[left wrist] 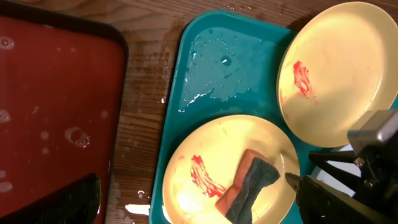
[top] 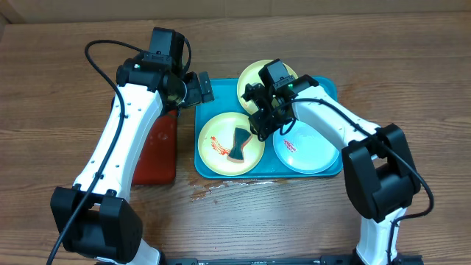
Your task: Clean dirty plates on tray and stack at the side
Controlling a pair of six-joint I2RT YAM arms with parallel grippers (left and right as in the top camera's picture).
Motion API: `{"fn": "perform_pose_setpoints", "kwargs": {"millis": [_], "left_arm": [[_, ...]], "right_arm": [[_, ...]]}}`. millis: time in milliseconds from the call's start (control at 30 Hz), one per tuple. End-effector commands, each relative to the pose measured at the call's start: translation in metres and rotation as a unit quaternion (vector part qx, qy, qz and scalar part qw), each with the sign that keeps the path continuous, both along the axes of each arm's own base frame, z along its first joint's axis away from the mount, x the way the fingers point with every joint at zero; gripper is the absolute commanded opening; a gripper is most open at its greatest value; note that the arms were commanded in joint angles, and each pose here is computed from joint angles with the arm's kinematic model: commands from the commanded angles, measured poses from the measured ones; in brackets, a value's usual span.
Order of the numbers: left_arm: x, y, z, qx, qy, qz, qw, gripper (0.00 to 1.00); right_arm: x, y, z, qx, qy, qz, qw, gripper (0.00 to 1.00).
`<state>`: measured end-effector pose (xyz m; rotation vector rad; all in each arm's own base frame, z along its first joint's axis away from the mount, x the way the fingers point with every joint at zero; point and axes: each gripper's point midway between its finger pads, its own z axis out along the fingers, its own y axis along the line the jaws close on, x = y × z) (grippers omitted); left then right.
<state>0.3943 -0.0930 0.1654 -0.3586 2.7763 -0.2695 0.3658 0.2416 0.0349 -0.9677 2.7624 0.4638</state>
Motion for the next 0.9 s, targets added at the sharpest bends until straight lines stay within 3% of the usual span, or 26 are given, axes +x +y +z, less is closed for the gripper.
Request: {"fn": "perform_pose_setpoints", "kwargs": {"millis": [0, 67, 200, 433, 667, 867], "left_arm": [[-0.003, -0.006, -0.004, -0.009, 0.008, -0.021, 1.000, 1.00], [-0.004, -0.011, -0.004, -0.017, 0.009, -0.037, 0.999, 1.00], [-0.010, -0.016, -0.006, -0.016, 0.019, -0.044, 0.999, 0.86], [-0.037, -0.049, -0.031, -0.037, 0.056, -0.105, 0.992, 0.83], [-0.047, -0.071, -0.062, -0.041, 0.053, -0.147, 0.987, 0.70], [-0.047, -0.081, -0.082, -0.047, 0.035, -0.159, 0.985, 0.67]], "right_arm": [[0.000, 0.005, -0.013, 0.004, 0.006, 0.015, 1.000, 0.48], [0.002, 0.006, -0.013, 0.006, 0.002, 0.015, 1.000, 0.47], [0.009, 0.009, -0.011, 0.013, -0.014, 0.015, 1.000, 0.44], [0.015, 0.009, -0.015, 0.009, -0.024, 0.012, 1.000, 0.34], [0.013, 0.008, -0.016, 0.007, -0.017, 0.007, 1.000, 0.16], [0.009, 0.006, -0.018, 0.003, -0.010, 0.007, 1.000, 0.14]]}}
